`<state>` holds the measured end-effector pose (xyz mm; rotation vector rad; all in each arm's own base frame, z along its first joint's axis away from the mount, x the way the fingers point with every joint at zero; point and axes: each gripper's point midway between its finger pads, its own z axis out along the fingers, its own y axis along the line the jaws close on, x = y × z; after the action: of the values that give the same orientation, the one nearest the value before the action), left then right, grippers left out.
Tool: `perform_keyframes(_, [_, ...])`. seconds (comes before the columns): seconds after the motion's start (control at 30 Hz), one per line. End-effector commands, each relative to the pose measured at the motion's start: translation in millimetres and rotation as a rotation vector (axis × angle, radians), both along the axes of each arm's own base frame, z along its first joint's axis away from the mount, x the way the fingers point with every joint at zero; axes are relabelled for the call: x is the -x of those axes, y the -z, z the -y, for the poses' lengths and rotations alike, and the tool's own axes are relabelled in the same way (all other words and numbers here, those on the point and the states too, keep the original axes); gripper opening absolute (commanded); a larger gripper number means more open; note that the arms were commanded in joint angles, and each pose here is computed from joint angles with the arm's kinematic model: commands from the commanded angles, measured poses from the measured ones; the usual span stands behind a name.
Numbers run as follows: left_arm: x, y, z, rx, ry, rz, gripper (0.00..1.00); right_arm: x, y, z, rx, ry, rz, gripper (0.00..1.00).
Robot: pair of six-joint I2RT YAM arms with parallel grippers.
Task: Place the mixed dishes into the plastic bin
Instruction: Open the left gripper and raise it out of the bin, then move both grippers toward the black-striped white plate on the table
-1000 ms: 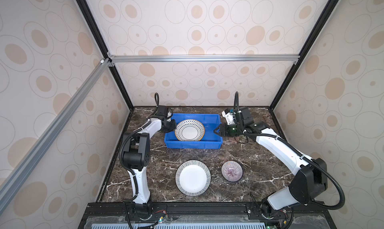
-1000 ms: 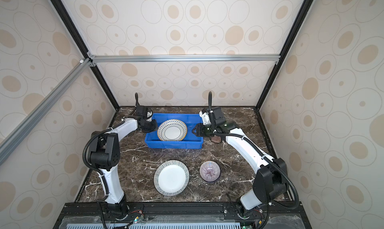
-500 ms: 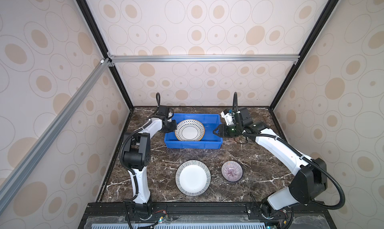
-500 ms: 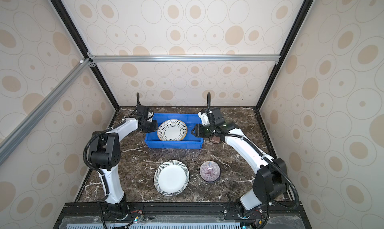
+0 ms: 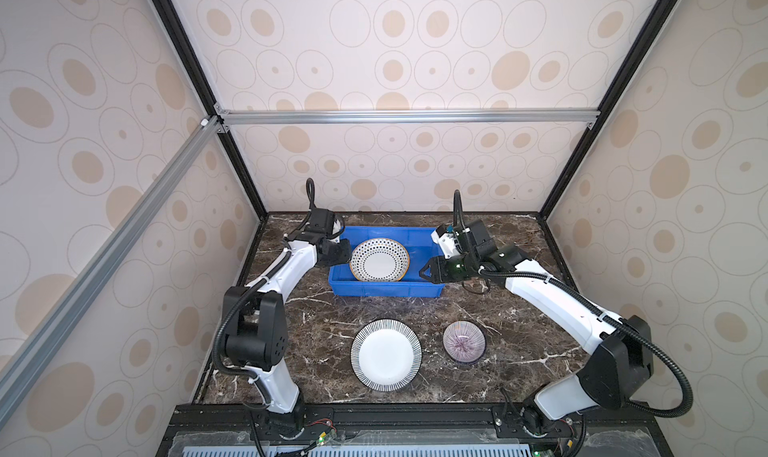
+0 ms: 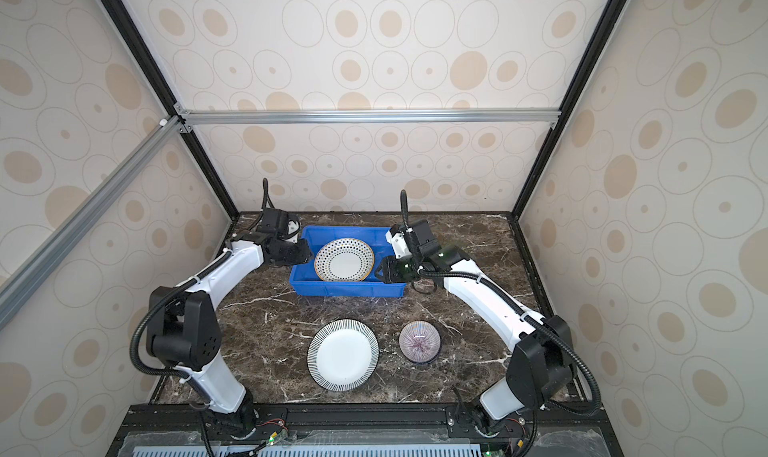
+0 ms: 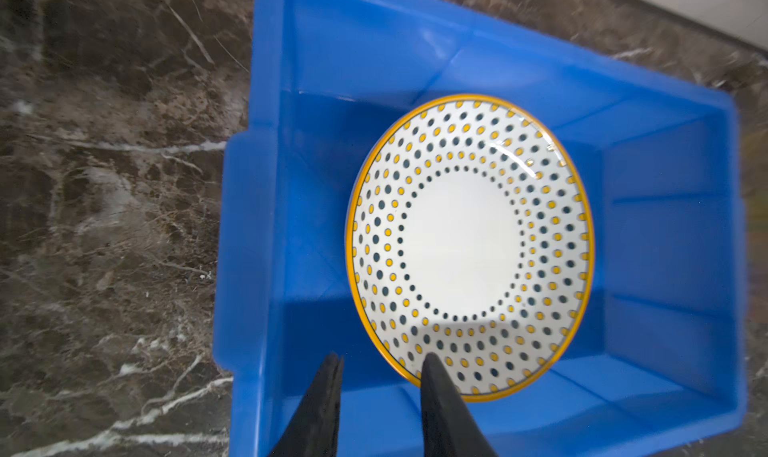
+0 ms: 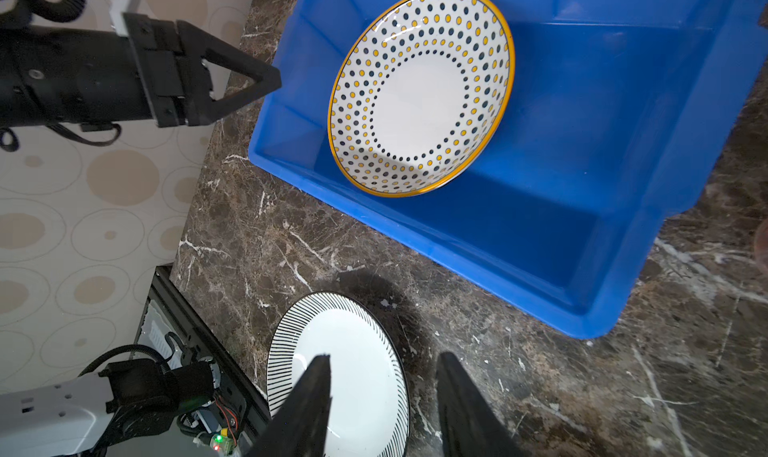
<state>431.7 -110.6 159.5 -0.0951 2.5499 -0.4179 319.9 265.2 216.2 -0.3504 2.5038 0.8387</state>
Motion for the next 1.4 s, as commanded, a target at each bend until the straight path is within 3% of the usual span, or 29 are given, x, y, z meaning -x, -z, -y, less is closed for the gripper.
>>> perform_keyframes(0.0, [13.8, -12.7, -1.4, -0.014, 0.006, 0.021, 0.34, 14.0, -4.6, 2.1, 0.02, -0.017, 0.019, 0.45])
perform_keyframes(0.47, [93.7, -28.7, -1.6, 0.015, 0.06, 0.042, 0.36, 49.4, 16.7, -10.5, 0.069, -0.068, 0.006, 0.45])
perform_keyframes(0.93, [164.7, 17.9, -13.8, 0.01, 0.04, -0.102, 0.37, 77.0, 57.7, -18.8, 0.126, -0.104, -0.057, 0.45])
perform_keyframes(1.37, [205.9, 38.2, -8.3, 0.076, 0.05, -0.156, 0.37, 86.1, 75.7, -19.2, 0.162, -0.127, -0.109, 0.45])
